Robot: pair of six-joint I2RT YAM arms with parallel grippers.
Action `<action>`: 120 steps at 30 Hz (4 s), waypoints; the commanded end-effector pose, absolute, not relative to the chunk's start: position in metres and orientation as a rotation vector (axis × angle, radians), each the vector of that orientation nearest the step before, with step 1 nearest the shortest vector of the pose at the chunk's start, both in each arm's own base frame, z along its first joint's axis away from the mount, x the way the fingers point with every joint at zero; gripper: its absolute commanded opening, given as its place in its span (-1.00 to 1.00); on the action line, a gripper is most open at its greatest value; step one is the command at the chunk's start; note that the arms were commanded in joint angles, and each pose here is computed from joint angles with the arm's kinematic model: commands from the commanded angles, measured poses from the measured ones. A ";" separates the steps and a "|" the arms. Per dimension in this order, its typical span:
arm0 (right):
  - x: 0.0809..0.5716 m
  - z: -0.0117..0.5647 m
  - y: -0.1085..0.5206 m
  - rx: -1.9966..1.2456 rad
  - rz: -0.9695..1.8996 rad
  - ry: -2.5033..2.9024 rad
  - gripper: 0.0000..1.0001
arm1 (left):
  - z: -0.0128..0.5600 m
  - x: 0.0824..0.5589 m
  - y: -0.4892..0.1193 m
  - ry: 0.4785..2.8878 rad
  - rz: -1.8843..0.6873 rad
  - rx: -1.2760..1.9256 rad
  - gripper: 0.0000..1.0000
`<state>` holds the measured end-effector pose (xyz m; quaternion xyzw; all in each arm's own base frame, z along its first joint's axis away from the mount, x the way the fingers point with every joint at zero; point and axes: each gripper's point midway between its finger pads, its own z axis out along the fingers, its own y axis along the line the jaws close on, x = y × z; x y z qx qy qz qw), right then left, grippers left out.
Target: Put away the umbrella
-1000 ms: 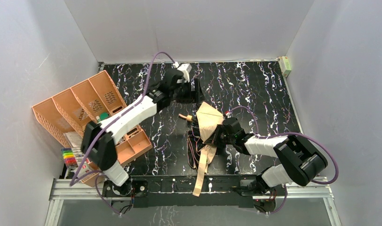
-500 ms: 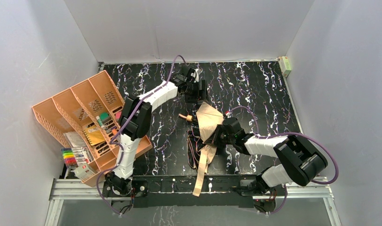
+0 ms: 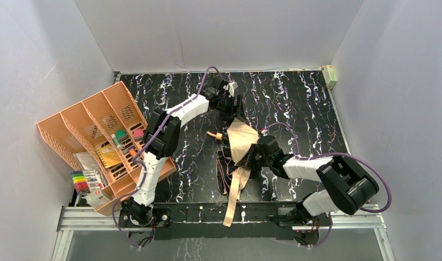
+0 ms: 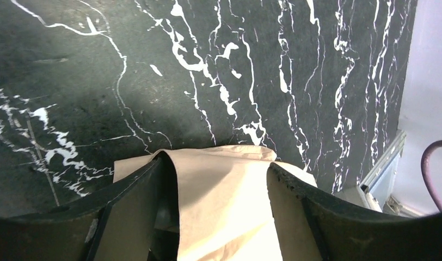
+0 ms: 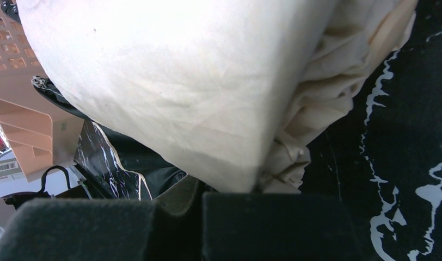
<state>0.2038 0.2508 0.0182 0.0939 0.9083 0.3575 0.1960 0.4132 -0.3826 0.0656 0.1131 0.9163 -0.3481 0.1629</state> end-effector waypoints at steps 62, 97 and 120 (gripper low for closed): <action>0.184 0.053 0.202 0.192 0.773 2.540 -0.71 | 0.035 0.177 -0.342 2.342 -1.135 0.648 -1.00; 0.238 0.030 0.224 0.108 0.725 2.533 -0.81 | 0.065 0.187 -0.336 2.290 -1.038 0.599 -0.03; 0.208 0.020 0.217 0.310 0.858 2.522 -0.88 | 0.116 0.234 -0.341 2.269 -1.071 0.109 0.03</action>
